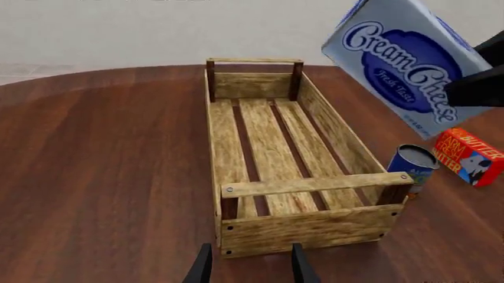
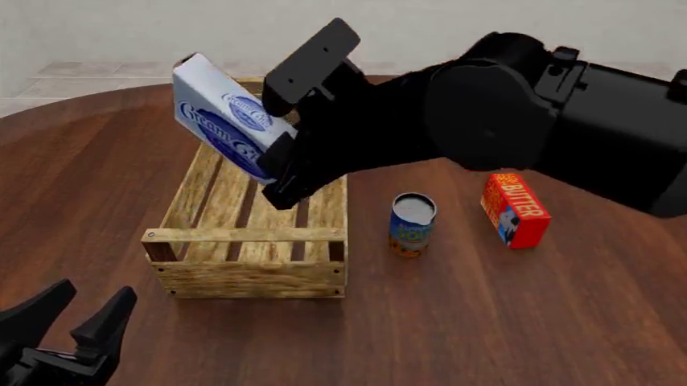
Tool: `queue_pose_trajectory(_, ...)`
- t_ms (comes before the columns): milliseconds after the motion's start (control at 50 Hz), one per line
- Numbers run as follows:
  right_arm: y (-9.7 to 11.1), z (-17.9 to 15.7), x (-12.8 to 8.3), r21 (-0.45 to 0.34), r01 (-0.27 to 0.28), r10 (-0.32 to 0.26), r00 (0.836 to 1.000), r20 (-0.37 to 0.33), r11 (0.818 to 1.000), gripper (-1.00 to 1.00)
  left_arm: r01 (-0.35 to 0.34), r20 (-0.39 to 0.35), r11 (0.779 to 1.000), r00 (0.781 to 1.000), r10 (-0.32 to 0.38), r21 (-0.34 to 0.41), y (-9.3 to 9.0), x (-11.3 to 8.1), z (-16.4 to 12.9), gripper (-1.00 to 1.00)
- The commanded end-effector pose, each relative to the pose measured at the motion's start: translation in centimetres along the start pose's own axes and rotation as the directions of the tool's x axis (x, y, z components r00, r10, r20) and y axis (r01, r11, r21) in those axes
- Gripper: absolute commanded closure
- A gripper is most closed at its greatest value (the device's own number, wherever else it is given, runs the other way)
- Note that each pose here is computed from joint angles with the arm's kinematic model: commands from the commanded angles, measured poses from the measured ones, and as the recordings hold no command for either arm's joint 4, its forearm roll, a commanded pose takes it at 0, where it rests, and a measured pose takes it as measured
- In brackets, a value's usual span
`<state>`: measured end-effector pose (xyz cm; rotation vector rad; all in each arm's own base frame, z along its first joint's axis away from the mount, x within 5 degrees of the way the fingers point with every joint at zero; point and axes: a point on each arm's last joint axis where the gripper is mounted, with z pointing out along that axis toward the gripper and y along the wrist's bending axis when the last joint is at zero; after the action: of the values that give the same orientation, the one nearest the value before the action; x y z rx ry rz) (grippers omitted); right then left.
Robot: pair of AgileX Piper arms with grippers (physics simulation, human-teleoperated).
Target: Pick up the cream cheese and put it in the tray.
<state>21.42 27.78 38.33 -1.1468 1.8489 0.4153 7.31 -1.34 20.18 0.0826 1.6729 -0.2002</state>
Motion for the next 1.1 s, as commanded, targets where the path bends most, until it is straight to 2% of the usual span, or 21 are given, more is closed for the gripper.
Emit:
queue_pose_trajectory(20, -2.7, 1.1, -2.6, 0.051, -0.098, 0.097, 0.995, 0.026, 0.994, 1.0, -0.02, 0.002, 1.0, 1.0, 0.02, 0.0, 0.0, 0.0, -0.1, -1.0)
queue_pose_trajectory(80, -3.0, 1.5, -2.9, 0.055, -0.113, 0.112, 0.994, 0.016, 0.992, 1.0, -0.02, 0.002, 1.0, 1.0, 0.02, 0.002, 0.0, 0.0, -0.1, -1.0)
queue_pose_trajectory(100, -3.7, 2.0, -3.1, 0.067, -0.129, 0.128, 0.992, 0.009, 0.989, 1.0, -0.02, 0.003, 1.0, 1.0, 0.02, 0.005, 0.0, 0.0, -0.1, -1.0)
queue_pose_trajectory(160, -4.5, 2.9, -2.8, 0.08, -0.13, 0.132, 0.991, -0.016, 0.988, 1.0, -0.019, 0.004, 1.0, 1.0, 0.019, 0.006, 0.0, 0.0, -0.1, -1.0)
queue_pose_trajectory(200, -5.2, 3.4, -2.8, 0.094, -0.161, 0.163, 0.986, -0.019, 0.982, 1.0, -0.018, 0.005, 1.0, 1.0, 0.018, 0.008, -0.1, 0.0, -0.1, -1.0)
queue_pose_trajectory(240, -5.3, 3.8, -2.8, 0.095, -0.146, 0.149, 0.988, -0.028, 0.985, 1.0, -0.018, 0.005, 1.0, 1.0, 0.018, 0.008, -0.1, 0.0, -0.2, -1.0)
queue_pose_trajectory(260, -6.1, 4.1, -2.9, 0.11, -0.185, 0.188, 0.982, -0.022, 0.977, 1.0, -0.02, 0.006, 1.0, 1.0, 0.02, 0.007, 0.0, 0.0, -0.2, -1.0)
queue_pose_trajectory(320, -6.5, 5.1, -2.6, 0.116, -0.194, 0.2, 0.979, -0.039, 0.974, 1.0, -0.02, 0.008, 1.0, 1.0, 0.02, 0.007, 0.0, 0.0, -0.2, -1.0)
queue_pose_trajectory(360, -7.2, 6.0, -2.3, 0.128, -0.231, 0.238, 0.97, -0.045, 0.965, 1.0, -0.02, 0.009, 1.0, 1.0, 0.02, 0.007, -0.1, 0.0, -0.2, -1.0)
queue_pose_trajectory(400, -7.0, 6.9, -2.1, 0.124, -0.243, 0.251, 0.966, -0.056, 0.962, 1.0, -0.019, 0.009, 1.0, 1.0, 0.019, 0.008, -0.1, 0.0, -0.2, -1.0)
queue_pose_trajectory(420, -6.9, 7.5, -2.0, 0.12, -0.225, 0.234, 0.97, -0.069, 0.967, 1.0, -0.019, 0.009, 1.0, 1.0, 0.019, 0.008, -0.1, 0.0, -0.2, -1.0)
queue_pose_trajectory(500, -7.0, 8.8, -1.7, 0.121, -0.252, 0.262, 0.961, -0.082, 0.96, 1.0, -0.018, 0.01, 1.0, 1.0, 0.018, 0.007, 0.0, 0.0, -0.3, -1.0)
queue_pose_trajectory(660, -6.3, 11.0, -0.8, 0.11, -0.256, 0.267, 0.958, -0.108, 0.961, 1.0, -0.013, 0.011, 1.0, 1.0, 0.013, 0.006, 0.0, 0.0, -0.3, -1.0)
queue_pose_trajectory(680, -6.5, 11.3, -0.5, 0.115, -0.269, 0.282, 0.953, -0.112, 0.956, 1.0, -0.013, 0.011, 1.0, 1.0, 0.013, 0.006, 0.0, 0.0, -0.3, -1.0)
queue_pose_trajectory(1100, -8.3, 15.3, 2.1, 0.148, -0.281, 0.304, 0.939, -0.162, 0.948, 1.0, -0.01, 0.013, 1.0, 1.0, 0.01, 0.01, -0.1, 0.0, -0.4, -1.0)
